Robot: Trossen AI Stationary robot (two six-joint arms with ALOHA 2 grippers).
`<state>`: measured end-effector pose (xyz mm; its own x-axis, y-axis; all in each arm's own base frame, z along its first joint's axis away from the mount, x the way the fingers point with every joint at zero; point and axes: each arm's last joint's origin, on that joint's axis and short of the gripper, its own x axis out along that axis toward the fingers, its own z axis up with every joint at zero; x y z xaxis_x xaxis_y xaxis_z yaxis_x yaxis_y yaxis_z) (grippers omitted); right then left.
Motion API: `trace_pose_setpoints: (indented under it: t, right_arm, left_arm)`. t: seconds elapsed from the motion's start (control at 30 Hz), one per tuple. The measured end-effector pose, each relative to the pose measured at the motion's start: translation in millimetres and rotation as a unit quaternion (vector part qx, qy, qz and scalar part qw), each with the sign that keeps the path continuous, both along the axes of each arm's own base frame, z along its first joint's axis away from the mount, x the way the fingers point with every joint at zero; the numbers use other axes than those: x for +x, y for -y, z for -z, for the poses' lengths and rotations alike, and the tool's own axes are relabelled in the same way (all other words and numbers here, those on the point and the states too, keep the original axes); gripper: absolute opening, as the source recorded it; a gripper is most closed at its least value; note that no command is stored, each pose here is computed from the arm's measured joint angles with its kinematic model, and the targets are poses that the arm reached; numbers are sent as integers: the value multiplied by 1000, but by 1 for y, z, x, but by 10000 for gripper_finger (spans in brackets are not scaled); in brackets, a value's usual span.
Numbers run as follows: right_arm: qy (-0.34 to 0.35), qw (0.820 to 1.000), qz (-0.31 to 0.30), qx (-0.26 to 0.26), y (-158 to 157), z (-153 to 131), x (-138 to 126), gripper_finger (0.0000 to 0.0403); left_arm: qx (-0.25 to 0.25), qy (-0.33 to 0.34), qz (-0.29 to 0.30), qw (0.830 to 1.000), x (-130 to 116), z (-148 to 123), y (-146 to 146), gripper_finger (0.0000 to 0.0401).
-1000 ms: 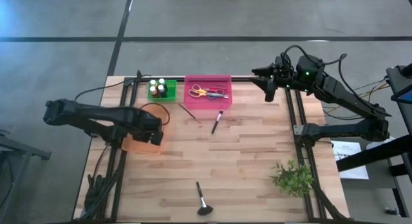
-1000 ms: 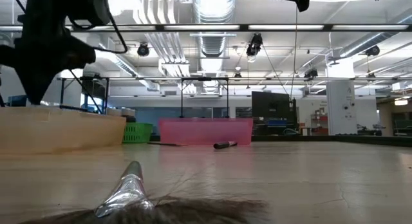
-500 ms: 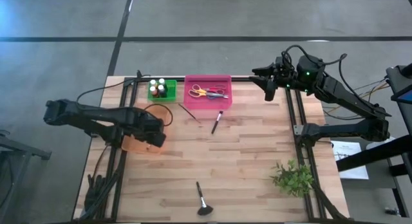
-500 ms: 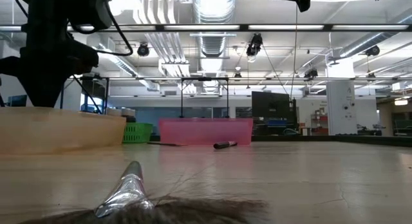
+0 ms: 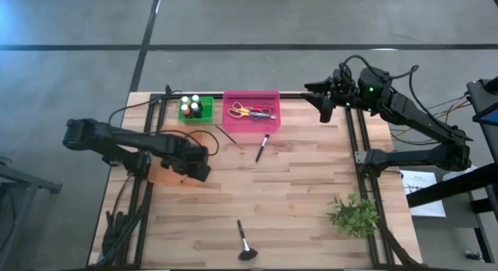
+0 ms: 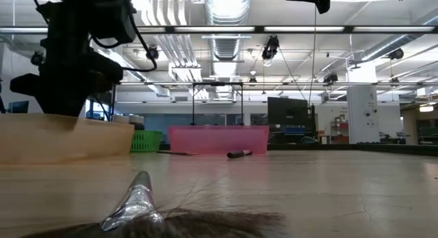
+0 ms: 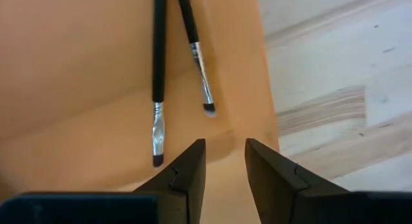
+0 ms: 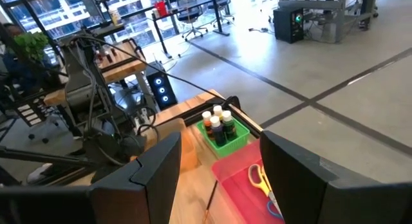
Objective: Pick & Place Paint Supplies
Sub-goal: Put the black paintbrush into the orange bin
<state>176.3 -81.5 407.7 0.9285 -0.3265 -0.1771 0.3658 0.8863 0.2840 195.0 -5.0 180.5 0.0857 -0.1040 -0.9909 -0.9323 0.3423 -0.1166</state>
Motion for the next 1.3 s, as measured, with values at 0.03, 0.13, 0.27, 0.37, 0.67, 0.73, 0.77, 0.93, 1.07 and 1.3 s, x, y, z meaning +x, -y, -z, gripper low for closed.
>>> trace_pose_setpoints:
  t: [0.03, 0.13, 0.27, 0.37, 0.67, 0.73, 0.77, 0.93, 1.07, 1.3]
  right_arm:
    - [-2, 1000, 0, 0, 0, 1, 0, 207]
    - [-5, 1000, 0, 4, 0, 3, 1, 207]
    - [-8, 1000, -1, 8, 0, 6, 1, 207]
    - [-11, 1000, -1, 13, 1, 9, 1, 207]
    - [-10, 1000, -5, 16, -1, 9, 2, 207]
    - [-9, 1000, -4, 15, -1, 9, 2, 207]
    - [-9, 1000, -4, 15, -1, 9, 2, 207]
    - [-7, 1000, -4, 15, -1, 9, 2, 207]
    - [-1, 1000, -13, 20, -3, 7, 0, 207]
    - [13, 999, -24, 18, -9, 3, -6, 207]
  left_arm:
    - [-2, 5, 0, 1000, 2, 1, 0, 119]
    - [-4, 26, -10, 1000, 7, 1, 0, 119]
    - [0, 39, -20, 999, 7, -2, 0, 119]
    - [1, 21, -23, 1000, 1, -4, 0, 119]
    - [30, 118, 7, 993, -1, -55, -2, 119]
    - [36, 194, 47, 979, 9, -71, -1, 119]
    - [38, 244, 71, 966, 16, -79, -1, 119]
    - [32, 420, 142, 896, 59, -98, 3, 119]
    - [10, 384, 147, 911, 84, -78, 4, 119]
    - [33, 344, 37, 937, 143, -63, 0, 119]
